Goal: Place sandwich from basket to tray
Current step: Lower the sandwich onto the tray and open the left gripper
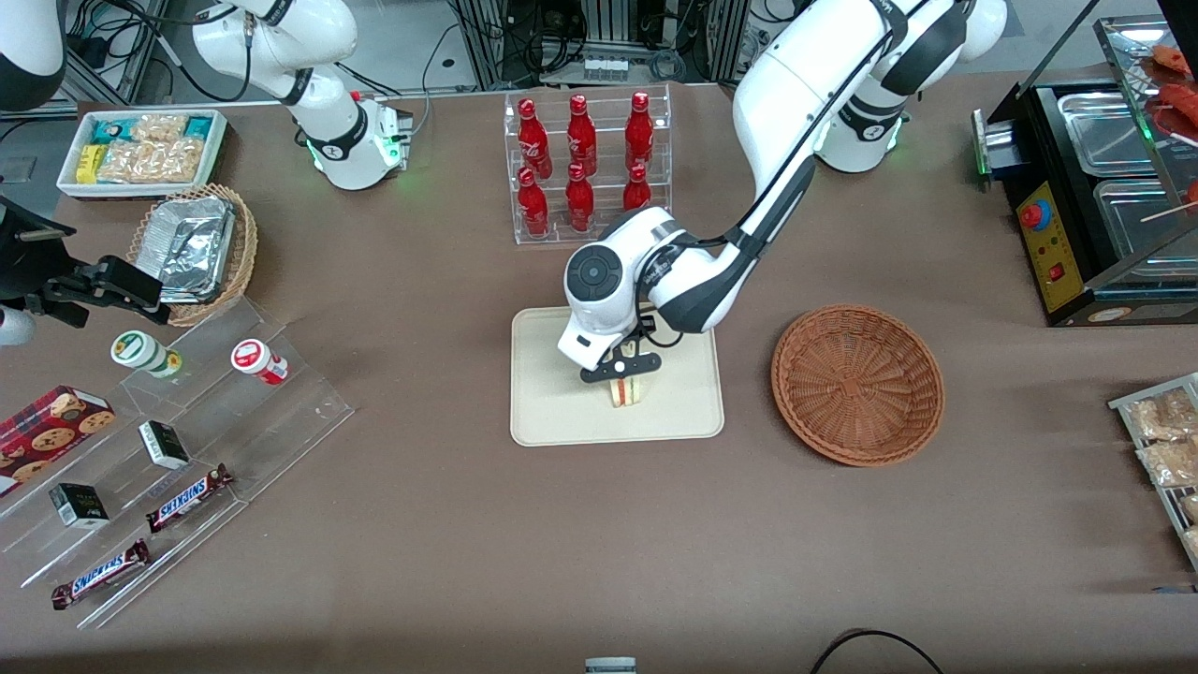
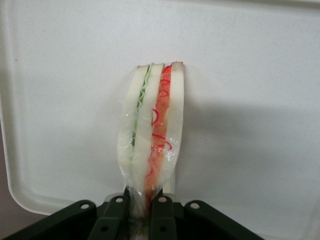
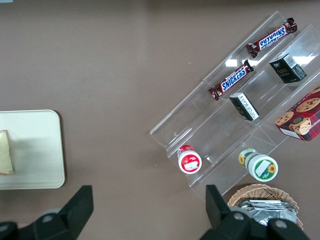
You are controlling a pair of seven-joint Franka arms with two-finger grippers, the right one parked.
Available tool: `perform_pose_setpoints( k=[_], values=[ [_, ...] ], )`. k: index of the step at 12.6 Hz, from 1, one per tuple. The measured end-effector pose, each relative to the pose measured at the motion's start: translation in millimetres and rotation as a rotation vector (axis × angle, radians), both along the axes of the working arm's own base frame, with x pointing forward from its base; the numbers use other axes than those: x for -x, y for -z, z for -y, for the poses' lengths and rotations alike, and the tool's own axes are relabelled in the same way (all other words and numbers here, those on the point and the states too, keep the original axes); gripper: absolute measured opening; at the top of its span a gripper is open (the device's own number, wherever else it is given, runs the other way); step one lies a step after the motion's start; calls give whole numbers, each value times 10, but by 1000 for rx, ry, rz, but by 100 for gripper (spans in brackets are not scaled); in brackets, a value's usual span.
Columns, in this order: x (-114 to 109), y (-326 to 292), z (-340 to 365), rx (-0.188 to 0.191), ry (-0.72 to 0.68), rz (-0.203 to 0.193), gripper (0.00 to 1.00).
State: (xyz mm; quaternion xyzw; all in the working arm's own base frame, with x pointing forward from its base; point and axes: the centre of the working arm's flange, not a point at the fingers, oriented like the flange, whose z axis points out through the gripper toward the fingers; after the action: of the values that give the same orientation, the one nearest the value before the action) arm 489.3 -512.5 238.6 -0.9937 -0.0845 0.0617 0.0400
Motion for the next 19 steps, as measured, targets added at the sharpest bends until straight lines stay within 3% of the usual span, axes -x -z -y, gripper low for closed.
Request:
perform_pose_setpoints(
  k=[5, 7, 8, 13, 16, 19],
  values=[
    [-58, -104, 26, 12, -29, 20, 75],
    [-120, -376, 52, 36, -33, 53, 96],
    [-145, -575, 35, 41, -35, 71, 100],
    [-360, -1310, -370, -4, -84, 121, 100],
    [-509, -1359, -797, -79, -123, 109, 100],
    [-700, -1491, -1482, -101, -83, 89, 100]
  ],
)
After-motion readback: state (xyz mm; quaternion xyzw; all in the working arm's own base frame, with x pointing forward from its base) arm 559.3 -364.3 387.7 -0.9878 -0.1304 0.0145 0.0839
